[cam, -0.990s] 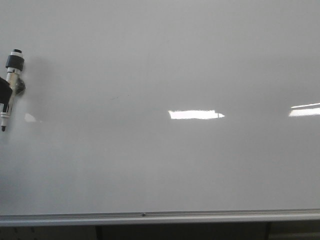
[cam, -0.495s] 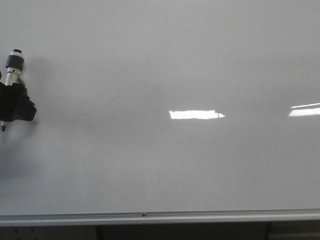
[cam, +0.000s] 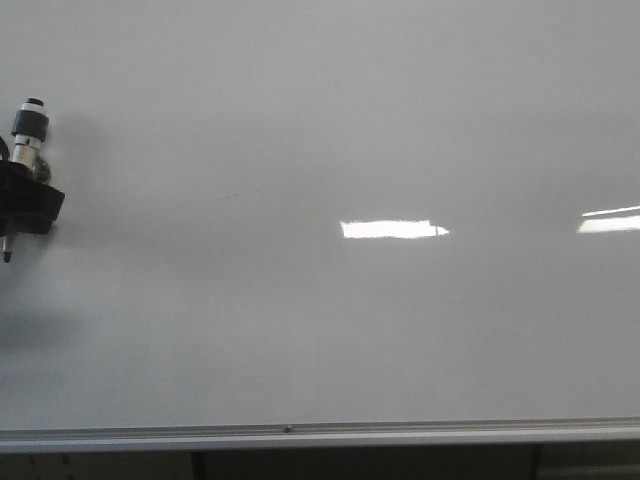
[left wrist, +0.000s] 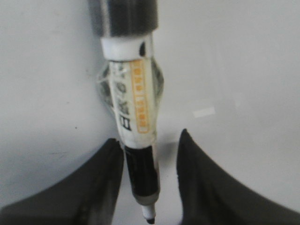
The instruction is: Write number 0 on whiteboard
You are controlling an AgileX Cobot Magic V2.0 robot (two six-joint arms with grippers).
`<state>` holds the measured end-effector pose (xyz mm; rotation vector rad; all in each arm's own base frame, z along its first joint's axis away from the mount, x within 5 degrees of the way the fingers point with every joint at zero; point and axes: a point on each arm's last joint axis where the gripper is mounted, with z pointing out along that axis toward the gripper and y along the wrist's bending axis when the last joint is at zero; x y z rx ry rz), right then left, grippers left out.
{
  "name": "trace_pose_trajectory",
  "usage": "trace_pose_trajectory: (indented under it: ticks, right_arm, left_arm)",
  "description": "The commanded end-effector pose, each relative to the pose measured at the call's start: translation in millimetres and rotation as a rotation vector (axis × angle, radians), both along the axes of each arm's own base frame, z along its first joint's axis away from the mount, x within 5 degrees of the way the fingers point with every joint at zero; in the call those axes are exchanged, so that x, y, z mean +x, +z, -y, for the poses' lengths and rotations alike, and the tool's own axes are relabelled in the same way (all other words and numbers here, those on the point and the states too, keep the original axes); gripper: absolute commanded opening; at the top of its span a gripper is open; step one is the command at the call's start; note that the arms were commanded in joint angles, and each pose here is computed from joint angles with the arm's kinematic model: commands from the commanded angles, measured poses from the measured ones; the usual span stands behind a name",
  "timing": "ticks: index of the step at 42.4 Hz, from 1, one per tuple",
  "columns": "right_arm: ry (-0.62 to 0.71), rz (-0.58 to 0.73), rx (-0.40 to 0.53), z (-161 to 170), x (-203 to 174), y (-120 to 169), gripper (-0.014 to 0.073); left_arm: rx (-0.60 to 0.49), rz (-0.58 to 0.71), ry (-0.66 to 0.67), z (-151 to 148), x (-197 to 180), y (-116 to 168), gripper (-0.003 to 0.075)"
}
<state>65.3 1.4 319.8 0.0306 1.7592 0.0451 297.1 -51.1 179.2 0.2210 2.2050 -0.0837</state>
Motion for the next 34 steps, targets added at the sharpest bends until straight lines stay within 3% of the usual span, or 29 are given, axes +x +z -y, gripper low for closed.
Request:
trace_pose_trajectory:
  ticks: [1, 7, 16, 23, 28, 34]
  right_arm:
    - [-0.004, 0.103, -0.007, 0.5, 1.5, 17.7, 0.0634]
    - [-0.004, 0.103, -0.007, 0.5, 1.5, 17.7, 0.0634]
    - [-0.004, 0.103, -0.007, 0.5, 1.5, 17.7, 0.0634]
    - [0.004, 0.042, 0.014, -0.5, 5.0, 14.2, 0.0634]
    - [0.011, -0.07, 0.029, -1.4, 17.0, 9.8, 0.0634]
    - [0.03, -0.211, 0.054, -3.9, 34.5, 6.9, 0.0634]
  left_arm:
    - [-0.027, 0.125, -0.005, 3.5, 7.1, 22.1, 0.0115]
    - [-0.027, 0.125, -0.005, 3.5, 7.1, 22.1, -0.002]
    - [-0.007, 0.029, -0.009, 3.7, -1.4, 23.6, -0.0018]
    - [0.035, -0.242, -0.064, 21.7, -19.7, 33.3, -0.0016]
    - [0.046, -0.342, -0.211, 46.7, -32.1, 46.6, -0.0016]
    - [-0.05, -0.442, -0.456, 80.0, -48.5, 62.0, -0.0016]
